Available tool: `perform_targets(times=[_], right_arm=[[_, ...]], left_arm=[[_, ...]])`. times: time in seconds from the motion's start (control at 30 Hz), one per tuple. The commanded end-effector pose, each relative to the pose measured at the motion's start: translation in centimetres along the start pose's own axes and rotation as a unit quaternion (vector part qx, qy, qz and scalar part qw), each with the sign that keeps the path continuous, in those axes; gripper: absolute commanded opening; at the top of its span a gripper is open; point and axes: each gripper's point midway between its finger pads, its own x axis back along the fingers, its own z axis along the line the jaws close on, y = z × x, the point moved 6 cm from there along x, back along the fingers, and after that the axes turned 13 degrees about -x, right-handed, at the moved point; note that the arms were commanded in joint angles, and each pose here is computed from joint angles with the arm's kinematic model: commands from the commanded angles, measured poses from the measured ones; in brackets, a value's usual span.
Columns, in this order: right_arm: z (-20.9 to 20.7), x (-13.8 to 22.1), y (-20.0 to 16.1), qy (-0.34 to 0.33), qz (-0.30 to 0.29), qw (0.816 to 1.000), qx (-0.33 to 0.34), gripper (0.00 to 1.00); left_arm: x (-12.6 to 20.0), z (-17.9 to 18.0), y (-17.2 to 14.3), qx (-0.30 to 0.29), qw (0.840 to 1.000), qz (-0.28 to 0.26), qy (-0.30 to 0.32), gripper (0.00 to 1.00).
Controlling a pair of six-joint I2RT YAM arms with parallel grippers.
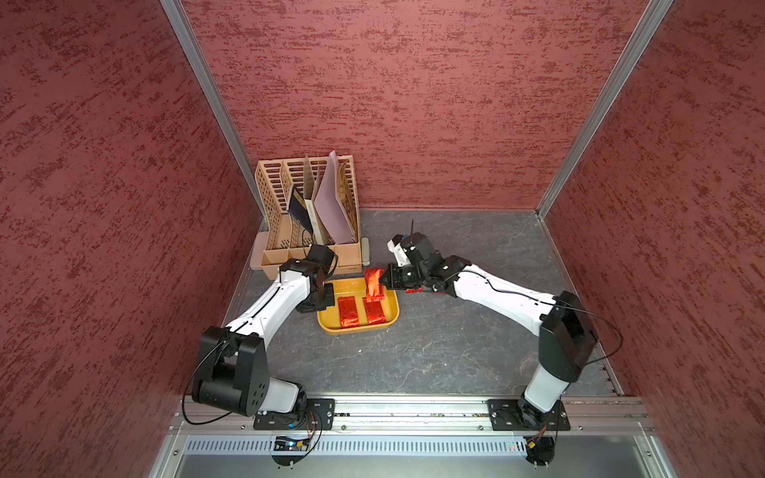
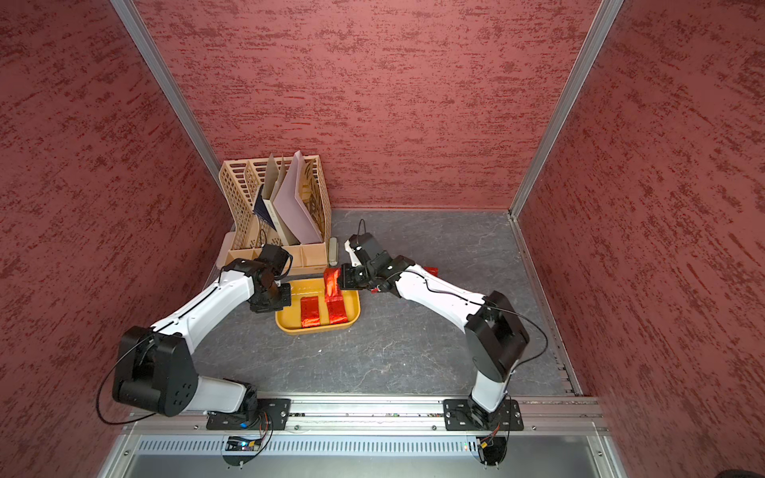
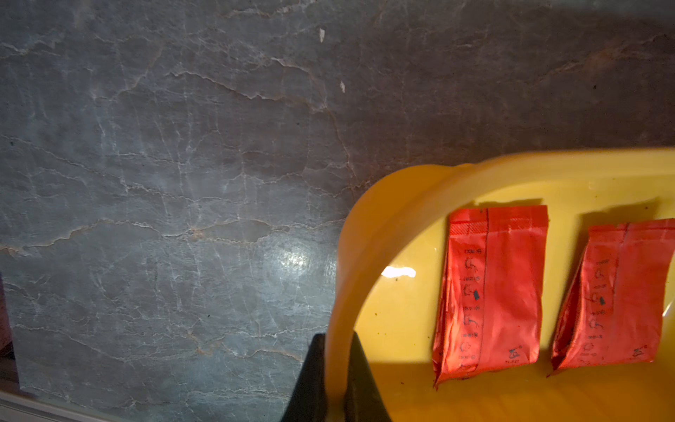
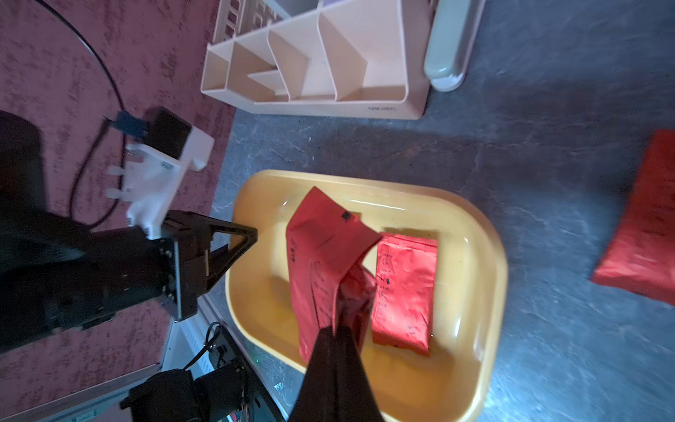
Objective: Take the tea bags out of the storage box
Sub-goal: Pick up the tea bag from the storage box, then place the tea bag at the center of the board.
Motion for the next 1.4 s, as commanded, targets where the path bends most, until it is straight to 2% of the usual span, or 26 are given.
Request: perform_targets(times=[0.0, 0.1, 0.2, 0.4, 0.53, 0.73, 0.97, 1.2, 1.37], right_arm=[[-1.9, 2.6, 1.0, 0.009, -0.021, 0.999, -0.037, 0.0], [-4.9, 4.2, 0.9, 0.009, -0.033, 0.997, -0.07, 0.0], [-8.3, 4.3, -0.4, 0.001, -0.027, 0.995, -0.101, 0.0], [-13.8, 1.3, -3.9, -0.016, 0.012, 0.989, -0.144, 0.0], [-15.5, -0.6, -4.6, -0.028, 0.03, 0.988, -0.148, 0.0], [-16.3, -1.6, -4.8, -0.028, 0.039, 0.987, -0.151, 0.0], [-16.7, -1.4, -4.8, -0.021, 0.051, 0.987, -0.153, 0.0], [-17.3, -0.4, -4.8, -0.069, 0.049, 0.986, -0.144, 0.0], [-17.6, -0.6, -4.9, -0.068, 0.061, 0.985, -0.147, 0.0]], left_arm=[[0.4, 0.3, 0.1, 0.004, 1.0, -0.012, 0.007, 0.0], [0.9, 0.5, 0.1, 0.005, 1.0, -0.016, 0.012, 0.0], [1.2, 0.7, 0.0, 0.007, 1.0, -0.016, 0.018, 0.0], [1.9, 1.0, 0.1, 0.008, 0.999, -0.022, 0.032, 0.0], [1.7, 0.7, 0.6, 0.004, 0.999, -0.021, 0.025, 0.0], [0.8, 0.5, 0.8, -0.001, 1.0, -0.015, 0.026, 0.0], [1.2, 0.7, 0.5, 0.001, 0.999, -0.027, 0.029, 0.0], [1.4, 0.8, 0.4, 0.003, 0.999, -0.035, 0.026, 0.0], [1.4, 0.8, 0.5, 0.004, 0.999, -0.034, 0.027, 0.0]])
